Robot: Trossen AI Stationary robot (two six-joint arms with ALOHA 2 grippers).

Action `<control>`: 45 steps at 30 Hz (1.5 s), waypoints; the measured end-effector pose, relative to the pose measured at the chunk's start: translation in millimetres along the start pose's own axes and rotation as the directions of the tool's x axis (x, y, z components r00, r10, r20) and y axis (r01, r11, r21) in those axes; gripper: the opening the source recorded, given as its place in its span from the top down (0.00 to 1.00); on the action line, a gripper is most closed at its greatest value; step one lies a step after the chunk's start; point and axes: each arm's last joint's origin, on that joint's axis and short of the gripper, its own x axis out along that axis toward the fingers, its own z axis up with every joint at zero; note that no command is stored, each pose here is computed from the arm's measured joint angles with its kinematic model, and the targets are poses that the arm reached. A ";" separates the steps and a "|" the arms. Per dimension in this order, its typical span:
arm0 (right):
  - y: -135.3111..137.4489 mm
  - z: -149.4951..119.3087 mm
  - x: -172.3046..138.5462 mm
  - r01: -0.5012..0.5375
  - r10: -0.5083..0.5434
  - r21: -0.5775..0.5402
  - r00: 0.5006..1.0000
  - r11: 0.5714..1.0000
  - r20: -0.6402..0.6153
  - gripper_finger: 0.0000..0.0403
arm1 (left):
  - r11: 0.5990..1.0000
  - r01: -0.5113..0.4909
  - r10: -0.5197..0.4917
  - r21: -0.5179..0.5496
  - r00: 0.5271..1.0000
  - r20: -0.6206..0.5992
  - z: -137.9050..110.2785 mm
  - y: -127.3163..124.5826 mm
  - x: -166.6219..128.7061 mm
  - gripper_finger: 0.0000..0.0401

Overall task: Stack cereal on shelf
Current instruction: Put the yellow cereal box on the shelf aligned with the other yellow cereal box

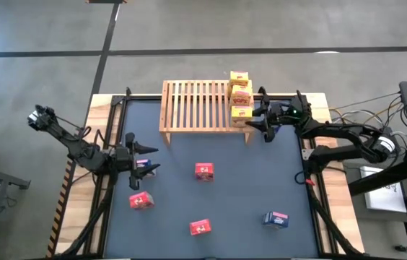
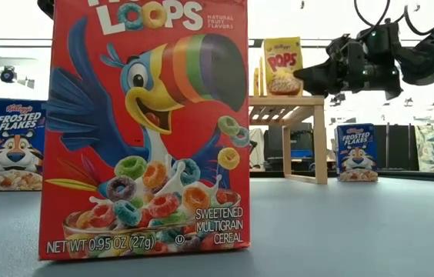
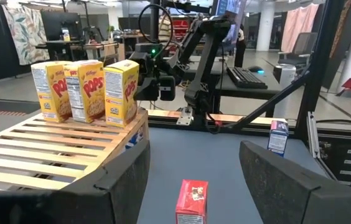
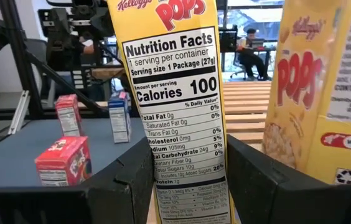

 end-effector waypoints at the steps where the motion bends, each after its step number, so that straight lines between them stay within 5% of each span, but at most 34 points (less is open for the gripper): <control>1: -0.8 -1.4 0.5 0.008 -0.008 0.003 1.000 1.000 -0.004 0.60 | 1.000 0.000 0.000 0.000 1.000 -0.001 -0.1 -0.1 0.1 0.42; 23: -8.9 -4.8 -4.3 0.059 -0.059 0.028 0.998 0.998 -0.012 0.43 | 1.000 0.000 0.000 -0.010 1.000 -0.002 -0.4 -0.5 0.5 0.42; 45: -7.4 -8.5 -7.6 0.069 -0.065 0.053 0.995 0.996 -0.071 0.43 | 1.000 0.000 0.000 -0.025 1.000 -0.002 -0.5 -0.5 0.5 0.42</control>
